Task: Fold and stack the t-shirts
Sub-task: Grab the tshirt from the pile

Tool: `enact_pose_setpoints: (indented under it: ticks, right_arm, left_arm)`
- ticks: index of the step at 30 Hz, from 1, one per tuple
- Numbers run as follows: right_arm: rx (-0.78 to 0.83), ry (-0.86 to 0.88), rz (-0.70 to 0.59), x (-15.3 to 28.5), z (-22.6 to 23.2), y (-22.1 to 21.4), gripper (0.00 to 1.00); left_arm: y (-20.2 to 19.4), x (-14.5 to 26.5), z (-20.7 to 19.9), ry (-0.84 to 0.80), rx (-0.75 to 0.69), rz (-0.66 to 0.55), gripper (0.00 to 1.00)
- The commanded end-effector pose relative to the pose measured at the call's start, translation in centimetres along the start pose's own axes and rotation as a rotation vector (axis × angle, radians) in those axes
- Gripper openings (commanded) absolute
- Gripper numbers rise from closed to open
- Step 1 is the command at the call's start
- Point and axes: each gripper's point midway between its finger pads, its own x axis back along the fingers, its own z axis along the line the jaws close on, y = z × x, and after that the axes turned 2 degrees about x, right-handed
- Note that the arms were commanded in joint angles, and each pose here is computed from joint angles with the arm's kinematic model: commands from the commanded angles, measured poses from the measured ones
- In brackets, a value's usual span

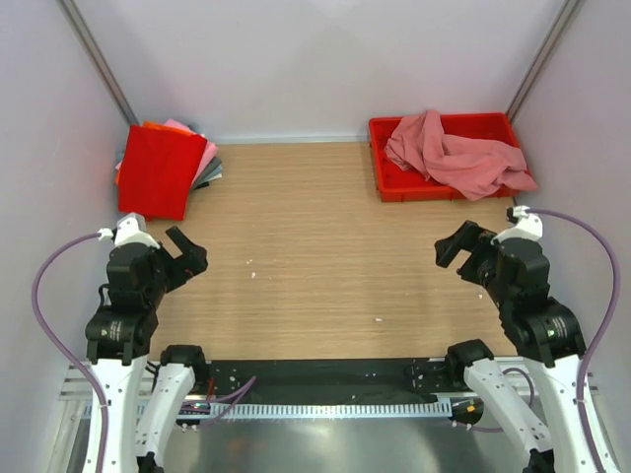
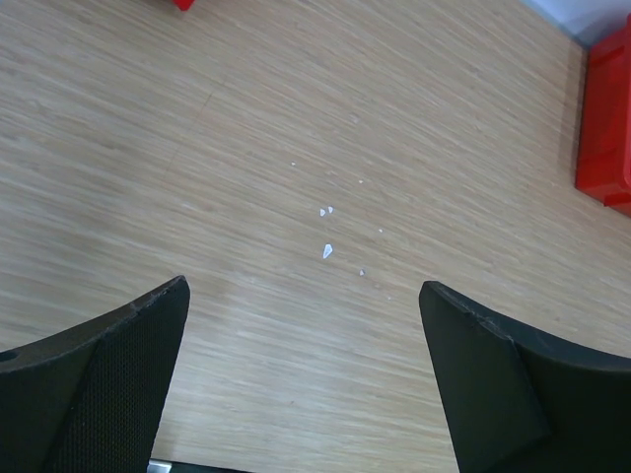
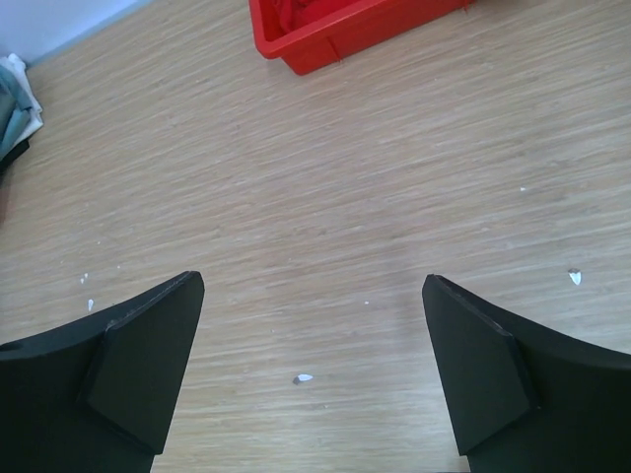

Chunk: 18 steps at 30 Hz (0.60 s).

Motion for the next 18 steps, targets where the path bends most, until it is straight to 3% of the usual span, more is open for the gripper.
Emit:
enact_pose_setpoints:
  ticks: [1,6,7,12,18]
  right_arm:
    - [-0.015,0.079,-0.094,-0.5,3.0,4.5,1.0]
    - [0.01,-0.264,0.115,-10.7,1.0,5.4,1.0]
    - [0.013,-0.265,0.129,-12.2,1.5,5.7,1.0]
    - [-0.128,-0.383,0.107,-19.6,-2.9,9.5,0.99]
    - [-0.164,-0.529,0.07,-23.1,-9.1,13.1,0.98]
  left_arm:
    - [0.2,-0.4,-1.0,-0.055,-0.026,-0.001,1.0]
    - [0.0,-0.5,-1.2,-0.07,-0.022,0.004,1.0]
    - [0.0,-0.4,-1.2,-0.071,-0.022,0.005,1.0]
    - [0.3,0.2,-1.3,-0.087,-0.018,-0.025,1.0]
    - [0.4,0.4,-1.4,-0.094,-0.017,-0.034,1.0]
